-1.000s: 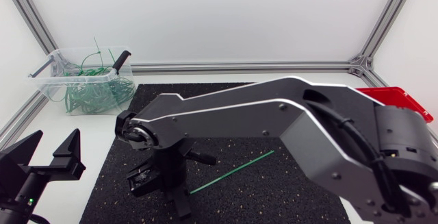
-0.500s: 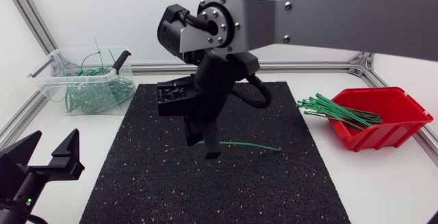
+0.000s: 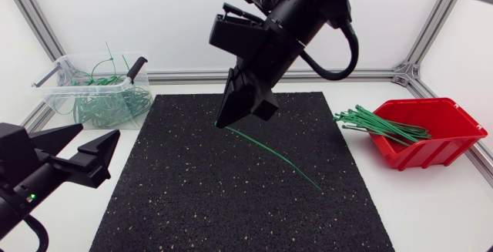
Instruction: Take a green cable tie from the red box, thread the tail through the head to close it, then place it in the transparent bin on the left.
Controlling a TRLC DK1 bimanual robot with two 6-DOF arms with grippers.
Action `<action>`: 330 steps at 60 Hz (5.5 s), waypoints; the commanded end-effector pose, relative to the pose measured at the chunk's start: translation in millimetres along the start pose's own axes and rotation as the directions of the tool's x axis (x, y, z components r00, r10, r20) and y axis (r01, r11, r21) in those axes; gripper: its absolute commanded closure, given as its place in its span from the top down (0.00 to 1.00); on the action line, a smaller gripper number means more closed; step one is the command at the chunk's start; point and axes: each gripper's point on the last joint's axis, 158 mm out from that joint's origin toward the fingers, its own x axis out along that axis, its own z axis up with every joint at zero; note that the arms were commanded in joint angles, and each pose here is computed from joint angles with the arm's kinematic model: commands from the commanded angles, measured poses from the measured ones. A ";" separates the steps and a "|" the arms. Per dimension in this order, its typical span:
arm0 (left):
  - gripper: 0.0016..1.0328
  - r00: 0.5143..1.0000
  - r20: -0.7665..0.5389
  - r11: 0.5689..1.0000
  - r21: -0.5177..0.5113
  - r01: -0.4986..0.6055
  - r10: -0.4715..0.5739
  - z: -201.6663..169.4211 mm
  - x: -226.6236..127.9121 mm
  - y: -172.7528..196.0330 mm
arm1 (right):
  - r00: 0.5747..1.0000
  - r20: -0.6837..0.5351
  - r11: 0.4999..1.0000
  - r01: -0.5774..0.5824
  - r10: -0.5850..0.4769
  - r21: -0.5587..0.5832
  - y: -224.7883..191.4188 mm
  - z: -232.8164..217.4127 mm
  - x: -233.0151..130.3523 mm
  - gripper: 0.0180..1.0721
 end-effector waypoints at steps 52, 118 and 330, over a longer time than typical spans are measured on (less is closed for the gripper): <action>0.80 0.606 -0.149 0.564 0.247 0.788 -0.782 18.3 12.5 -160.4 | 0.931 0.209 0.954 -0.295 0.299 -0.052 27.7 26.4 -20.7 0.05; 0.67 0.237 -0.051 0.218 0.246 0.944 -0.970 22.1 -27.6 -191.5 | 0.817 0.327 0.876 -0.404 0.475 -0.264 46.2 54.8 -2.6 0.05; 0.03 0.463 -0.258 0.444 0.132 0.886 -0.848 35.6 -5.8 -185.5 | 0.986 0.165 0.999 0.037 -0.035 -0.008 21.8 -13.7 16.2 0.63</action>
